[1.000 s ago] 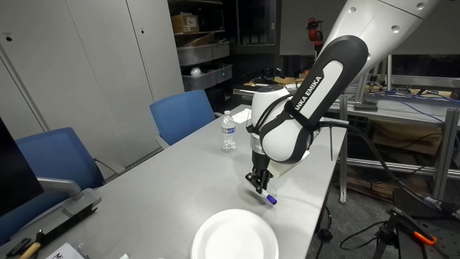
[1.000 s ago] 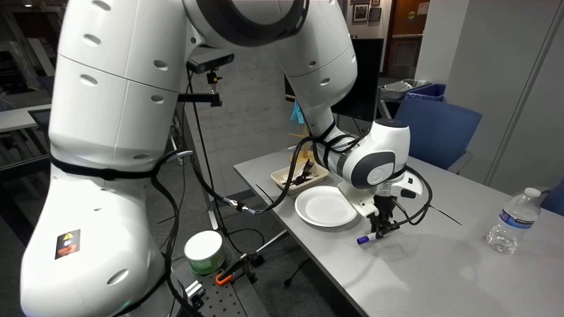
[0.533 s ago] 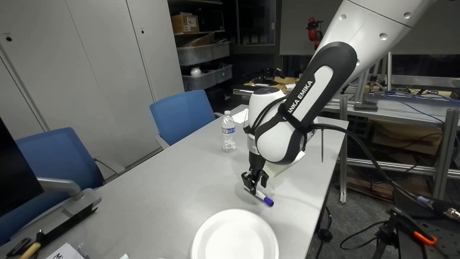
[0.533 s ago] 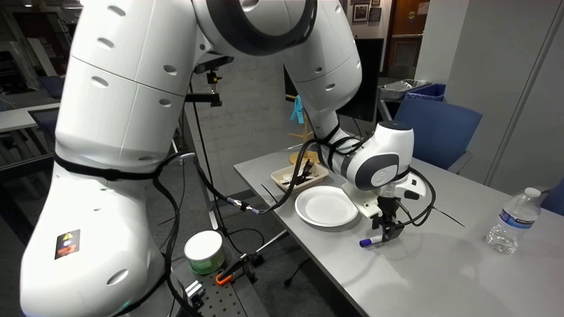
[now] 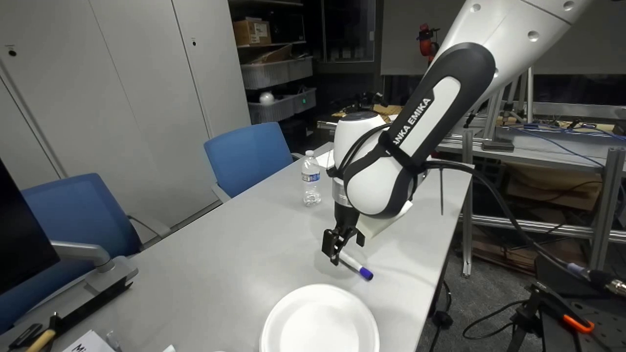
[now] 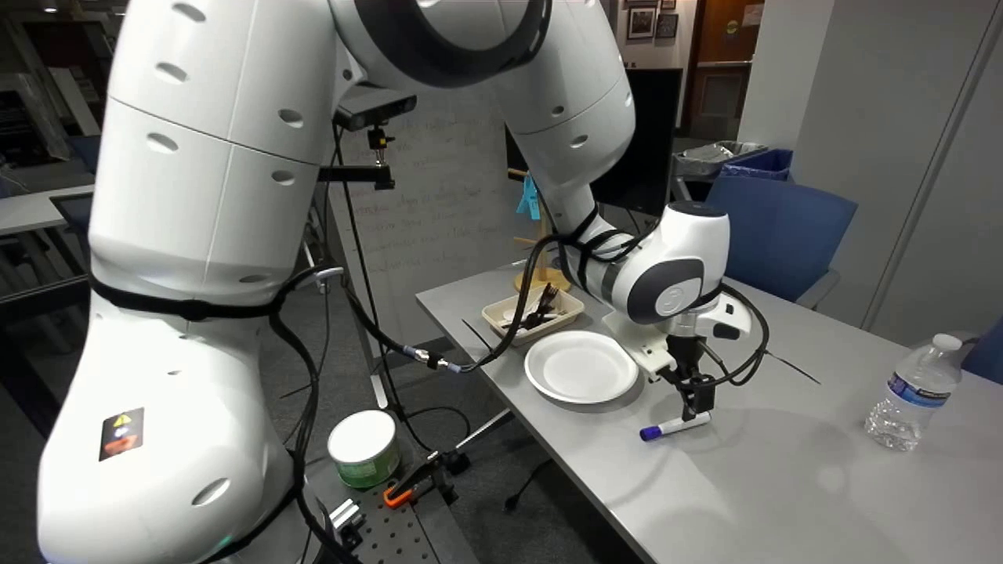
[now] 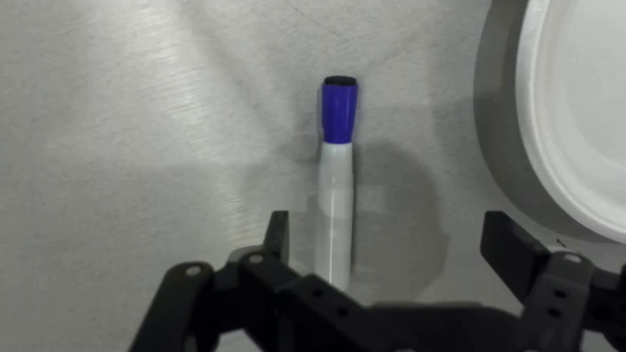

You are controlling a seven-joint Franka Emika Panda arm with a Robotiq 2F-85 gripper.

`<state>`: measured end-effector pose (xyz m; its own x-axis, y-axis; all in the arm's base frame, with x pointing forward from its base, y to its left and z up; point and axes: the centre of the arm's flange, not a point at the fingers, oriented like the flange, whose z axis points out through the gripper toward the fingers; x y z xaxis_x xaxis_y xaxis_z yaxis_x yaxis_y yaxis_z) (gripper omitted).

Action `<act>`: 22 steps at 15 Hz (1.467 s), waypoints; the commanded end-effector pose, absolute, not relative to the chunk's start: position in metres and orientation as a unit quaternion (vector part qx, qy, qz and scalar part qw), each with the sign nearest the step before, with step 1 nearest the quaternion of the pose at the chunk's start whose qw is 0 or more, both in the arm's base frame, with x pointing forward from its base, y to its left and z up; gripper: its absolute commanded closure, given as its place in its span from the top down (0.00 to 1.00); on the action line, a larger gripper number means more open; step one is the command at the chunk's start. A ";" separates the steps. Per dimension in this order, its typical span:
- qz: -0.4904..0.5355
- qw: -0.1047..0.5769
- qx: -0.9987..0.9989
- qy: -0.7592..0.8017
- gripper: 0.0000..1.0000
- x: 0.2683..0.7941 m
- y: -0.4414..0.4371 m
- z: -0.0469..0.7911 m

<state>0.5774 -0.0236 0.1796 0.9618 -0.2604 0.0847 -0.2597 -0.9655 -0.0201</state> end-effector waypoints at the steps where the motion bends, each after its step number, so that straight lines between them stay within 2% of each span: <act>1: -0.037 0.013 -0.994 0.102 1.00 0.557 -0.009 0.234; 8: -0.026 0.012 -0.998 0.055 1.00 0.499 0.017 0.329; 15: -0.075 0.016 -0.997 0.024 1.00 0.442 0.024 0.399; 16: -0.065 0.014 -0.997 0.038 1.00 0.471 0.021 0.380; 22: -0.076 0.014 -0.996 0.035 1.00 0.453 0.022 0.392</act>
<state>0.4525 0.0216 0.3920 0.9860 -0.0723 0.1504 -0.0681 -0.9971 -0.0334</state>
